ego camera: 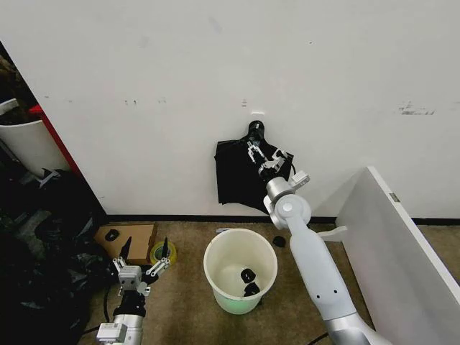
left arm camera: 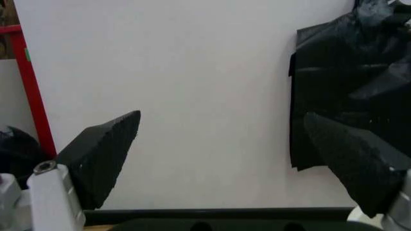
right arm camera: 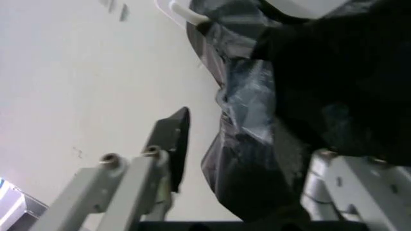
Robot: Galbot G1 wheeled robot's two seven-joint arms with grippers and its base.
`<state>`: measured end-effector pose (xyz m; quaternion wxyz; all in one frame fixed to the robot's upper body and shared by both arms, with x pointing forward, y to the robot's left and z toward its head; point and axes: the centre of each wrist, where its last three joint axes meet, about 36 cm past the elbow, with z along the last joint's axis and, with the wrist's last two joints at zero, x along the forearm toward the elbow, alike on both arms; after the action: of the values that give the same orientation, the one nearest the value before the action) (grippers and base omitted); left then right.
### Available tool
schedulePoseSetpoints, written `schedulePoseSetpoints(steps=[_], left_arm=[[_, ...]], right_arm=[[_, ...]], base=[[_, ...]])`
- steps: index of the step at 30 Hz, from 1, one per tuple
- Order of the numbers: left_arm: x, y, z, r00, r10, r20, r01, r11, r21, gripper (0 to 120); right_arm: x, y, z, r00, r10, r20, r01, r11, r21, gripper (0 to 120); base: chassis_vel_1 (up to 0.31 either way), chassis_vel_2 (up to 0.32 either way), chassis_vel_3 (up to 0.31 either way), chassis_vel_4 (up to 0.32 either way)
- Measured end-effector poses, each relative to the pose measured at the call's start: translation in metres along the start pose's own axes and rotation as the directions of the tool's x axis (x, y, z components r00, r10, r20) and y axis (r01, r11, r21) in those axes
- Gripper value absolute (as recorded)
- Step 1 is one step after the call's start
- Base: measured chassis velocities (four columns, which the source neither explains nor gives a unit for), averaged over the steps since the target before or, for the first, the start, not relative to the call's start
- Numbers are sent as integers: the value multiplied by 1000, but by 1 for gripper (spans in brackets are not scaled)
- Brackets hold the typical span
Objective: Place the garbage bag over the trash bin.
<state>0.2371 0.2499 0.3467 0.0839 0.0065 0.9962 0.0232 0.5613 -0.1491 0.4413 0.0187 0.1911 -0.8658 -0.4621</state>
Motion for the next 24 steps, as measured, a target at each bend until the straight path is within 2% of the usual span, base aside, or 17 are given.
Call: schedulePoseSetpoints(steps=[4,5,10,14,24], left_arm=[[-1,0,0,1000,-3,2,3,1000,1,100],[-1,0,0,1000,-3,2,3,1000,1,100],[-1,0,1,1000,-6,1,6,1000,1,100],[-2,-1,1,1000,-6,1,6,1000,4,100],[-3,-2,2,1000,-4,3,4,1000,6,99]], right_arm=[[-1,-3,0,1000,13,0,-13,1000,0,20],[-1,-3,0,1000,13,0,-13,1000,0,20],[3,-8,-1,1000,27,2,-27,1000,11,0],[9,-9,0,1000,29,-1,-29,999,30,0],[71,-21,23,996,39,-76,-29,991,130,0]], base=[[0,0,0,0],[0,0,0,0],[0,0,0,0],[0,0,0,0],[0,0,0,0]])
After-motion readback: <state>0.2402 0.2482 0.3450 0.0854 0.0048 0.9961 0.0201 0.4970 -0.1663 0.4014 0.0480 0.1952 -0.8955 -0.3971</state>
